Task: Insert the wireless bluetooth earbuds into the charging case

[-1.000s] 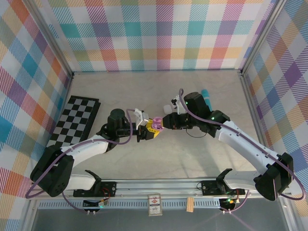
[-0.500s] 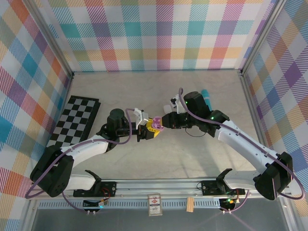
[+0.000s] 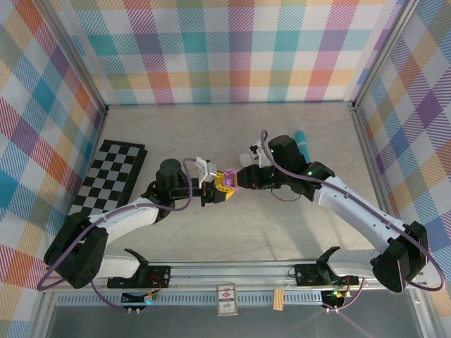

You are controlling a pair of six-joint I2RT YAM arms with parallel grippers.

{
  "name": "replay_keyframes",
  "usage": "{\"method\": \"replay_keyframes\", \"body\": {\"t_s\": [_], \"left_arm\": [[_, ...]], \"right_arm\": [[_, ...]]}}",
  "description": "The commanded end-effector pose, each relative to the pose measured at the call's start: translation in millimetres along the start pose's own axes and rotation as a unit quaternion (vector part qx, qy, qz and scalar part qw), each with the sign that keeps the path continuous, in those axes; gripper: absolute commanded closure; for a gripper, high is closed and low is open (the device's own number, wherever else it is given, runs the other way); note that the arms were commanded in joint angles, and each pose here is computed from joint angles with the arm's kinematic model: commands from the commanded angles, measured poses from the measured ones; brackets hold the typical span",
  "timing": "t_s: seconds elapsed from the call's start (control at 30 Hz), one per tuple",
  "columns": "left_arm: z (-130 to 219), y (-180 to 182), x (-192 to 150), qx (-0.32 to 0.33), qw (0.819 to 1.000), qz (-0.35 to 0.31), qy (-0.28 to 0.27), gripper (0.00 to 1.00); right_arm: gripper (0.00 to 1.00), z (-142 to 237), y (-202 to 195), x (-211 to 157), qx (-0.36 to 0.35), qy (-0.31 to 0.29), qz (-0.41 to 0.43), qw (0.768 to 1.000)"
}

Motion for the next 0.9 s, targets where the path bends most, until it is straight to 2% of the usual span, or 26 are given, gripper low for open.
{"method": "replay_keyframes", "body": {"t_s": [0.0,0.2,0.33,0.47,0.57,0.67,0.87], "left_arm": [[1,-10,24,-0.019,0.998,-0.042,-0.031,0.71],[1,-8,22,-0.012,0.999,-0.041,-0.034,0.71],[1,-8,21,-0.011,0.998,-0.042,-0.035,0.71],[1,-10,21,-0.021,0.998,-0.043,-0.032,0.71],[1,-11,21,-0.027,0.998,-0.043,-0.031,0.71],[1,-11,21,-0.028,0.998,-0.046,-0.032,0.71],[3,-12,26,-0.016,0.998,-0.052,-0.04,0.71]], "right_arm": [[0.68,-1,-2,0,-0.002,0.0,0.002,1.0],[0.54,14,7,3,0.004,-0.021,0.034,0.999],[0.39,31,17,5,0.01,-0.05,0.072,0.996],[0.24,49,19,21,-0.041,-0.096,0.078,0.992],[0.22,51,10,36,-0.096,-0.113,0.055,0.987],[0.22,45,5,49,-0.133,-0.1,0.043,0.985],[0.22,25,5,61,-0.122,-0.066,0.055,0.989]]}}
Point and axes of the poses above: each hand's point on the last joint's axis, 136 mm out from that joint toward the fingers, its own z axis back along the fingers, its own y axis along the line the jaws close on, x = y × z, the point moved 6 cm from there along z, back along the fingers, and after that the axes turned 8 degrees about z, right-handed, at the moved point
